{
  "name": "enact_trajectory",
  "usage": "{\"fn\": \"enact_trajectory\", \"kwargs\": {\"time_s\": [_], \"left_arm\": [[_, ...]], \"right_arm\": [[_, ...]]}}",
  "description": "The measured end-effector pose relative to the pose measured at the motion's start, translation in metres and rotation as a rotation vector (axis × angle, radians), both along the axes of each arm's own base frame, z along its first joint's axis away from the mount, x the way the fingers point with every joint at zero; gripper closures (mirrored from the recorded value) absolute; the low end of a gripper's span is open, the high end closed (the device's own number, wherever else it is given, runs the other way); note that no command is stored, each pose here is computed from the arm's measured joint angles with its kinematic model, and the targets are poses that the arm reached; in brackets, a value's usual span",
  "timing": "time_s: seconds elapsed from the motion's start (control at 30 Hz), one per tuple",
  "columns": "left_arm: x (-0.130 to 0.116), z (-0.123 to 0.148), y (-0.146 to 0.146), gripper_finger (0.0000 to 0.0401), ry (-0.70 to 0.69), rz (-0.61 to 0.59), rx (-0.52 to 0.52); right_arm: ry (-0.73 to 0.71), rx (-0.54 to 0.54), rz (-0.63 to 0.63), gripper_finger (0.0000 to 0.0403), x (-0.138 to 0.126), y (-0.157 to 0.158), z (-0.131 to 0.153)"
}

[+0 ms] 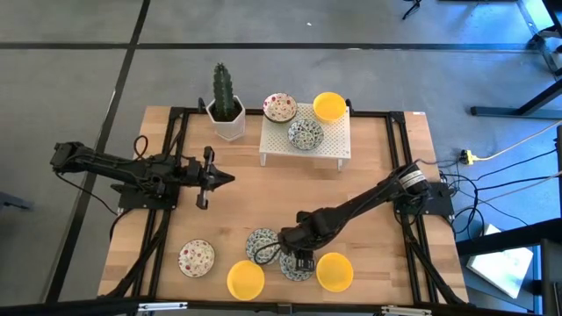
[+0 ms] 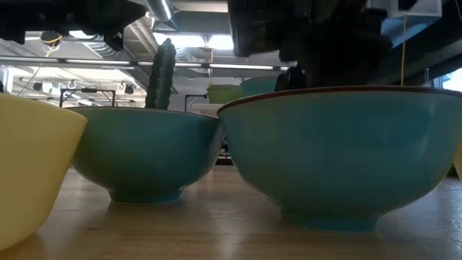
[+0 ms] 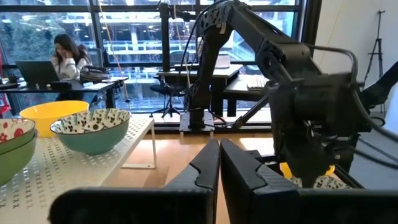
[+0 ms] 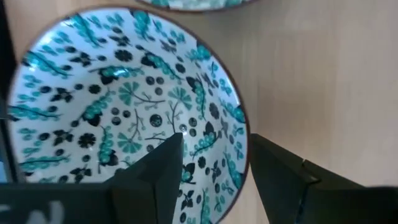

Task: Pick & Place Mini bowls
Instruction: Stack the right green patterned bowl on the green patterned bowl on the shelf

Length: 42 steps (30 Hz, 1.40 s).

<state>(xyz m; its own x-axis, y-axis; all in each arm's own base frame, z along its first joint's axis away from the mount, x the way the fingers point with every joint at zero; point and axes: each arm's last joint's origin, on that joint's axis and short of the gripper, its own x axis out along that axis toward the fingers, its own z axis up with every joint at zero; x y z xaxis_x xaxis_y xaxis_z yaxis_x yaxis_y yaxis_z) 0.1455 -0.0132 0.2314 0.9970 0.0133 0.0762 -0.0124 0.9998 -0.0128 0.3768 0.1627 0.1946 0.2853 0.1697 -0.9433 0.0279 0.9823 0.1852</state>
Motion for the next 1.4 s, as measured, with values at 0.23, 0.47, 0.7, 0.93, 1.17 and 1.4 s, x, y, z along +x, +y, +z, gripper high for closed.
{"fn": "enact_trajectory", "kwargs": {"time_s": [0.23,0.47,0.7,0.93,1.17,1.4], "left_arm": [[0.0,0.0,0.0,0.0389,0.001,0.0,0.006],[0.0,0.0,0.0,0.0392,0.002,0.0,0.001],[0.0,-0.001,0.0,0.0389,0.009,0.0,0.0],[0.0,-0.001,0.0,0.0392,0.01,0.0,0.007],[0.0,-0.001,0.0,0.039,0.01,0.0,0.007],[0.0,-0.001,0.0,0.0392,0.015,0.0,0.001]], "right_arm": [[0.025,-0.023,0.032,0.0221,0.003,0.001,-0.014],[0.019,-0.042,0.024,0.0256,0.005,0.0,-0.017],[0.012,-0.026,0.037,0.0361,0.007,-0.003,-0.015],[0.028,0.019,0.02,0.0377,0.011,-0.015,-0.013],[0.026,0.03,0.065,0.0385,0.016,-0.022,-0.005],[0.077,-0.035,0.076,0.0385,0.018,-0.027,0.029]]}}
